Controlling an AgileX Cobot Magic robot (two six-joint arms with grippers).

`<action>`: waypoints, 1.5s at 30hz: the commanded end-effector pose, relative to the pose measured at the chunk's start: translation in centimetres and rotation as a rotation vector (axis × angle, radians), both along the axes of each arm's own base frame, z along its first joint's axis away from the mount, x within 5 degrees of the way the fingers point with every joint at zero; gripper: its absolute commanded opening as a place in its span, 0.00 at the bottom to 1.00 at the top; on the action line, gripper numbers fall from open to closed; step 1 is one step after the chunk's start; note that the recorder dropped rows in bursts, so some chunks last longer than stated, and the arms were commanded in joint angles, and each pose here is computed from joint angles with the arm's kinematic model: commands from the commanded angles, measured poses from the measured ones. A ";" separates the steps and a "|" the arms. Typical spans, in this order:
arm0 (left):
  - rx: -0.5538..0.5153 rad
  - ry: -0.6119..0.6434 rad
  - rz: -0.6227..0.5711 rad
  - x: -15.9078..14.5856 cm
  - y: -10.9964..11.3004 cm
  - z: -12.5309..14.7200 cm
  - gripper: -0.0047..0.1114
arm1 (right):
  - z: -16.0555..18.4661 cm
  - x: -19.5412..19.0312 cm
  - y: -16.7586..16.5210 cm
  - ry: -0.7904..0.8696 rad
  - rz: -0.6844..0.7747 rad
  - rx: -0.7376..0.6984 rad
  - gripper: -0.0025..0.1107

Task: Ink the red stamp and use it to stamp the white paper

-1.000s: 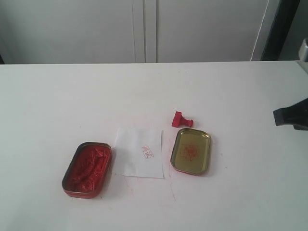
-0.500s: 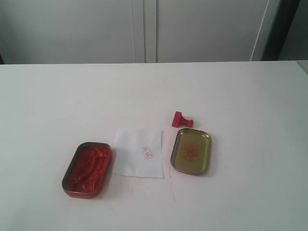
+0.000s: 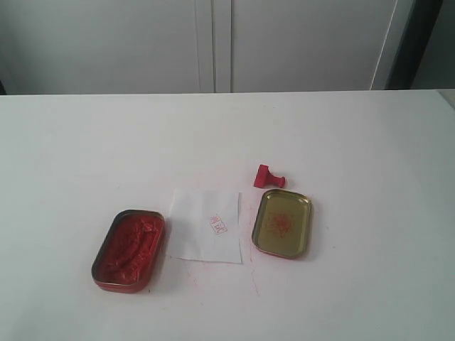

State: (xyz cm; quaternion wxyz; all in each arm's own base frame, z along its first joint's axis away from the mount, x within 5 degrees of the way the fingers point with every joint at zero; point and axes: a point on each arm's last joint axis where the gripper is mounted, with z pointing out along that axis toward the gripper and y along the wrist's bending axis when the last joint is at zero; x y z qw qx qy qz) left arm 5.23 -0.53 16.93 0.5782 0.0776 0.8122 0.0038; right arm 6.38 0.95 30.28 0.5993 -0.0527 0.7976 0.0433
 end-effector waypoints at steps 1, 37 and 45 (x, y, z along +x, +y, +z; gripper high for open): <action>0.000 0.001 0.000 0.0 0.0 -0.1 0.04 | 0.1 0.0 -0.1 -0.034 -0.008 0.004 0.02; 0.000 0.001 0.000 0.0 0.0 -0.1 0.04 | 0.4 -1.1 -0.2 -0.092 -0.009 0.003 0.02; 0.000 0.001 0.000 0.0 0.0 -0.1 0.04 | -1.9 -3.5 -0.7 -0.209 -0.026 -0.034 0.02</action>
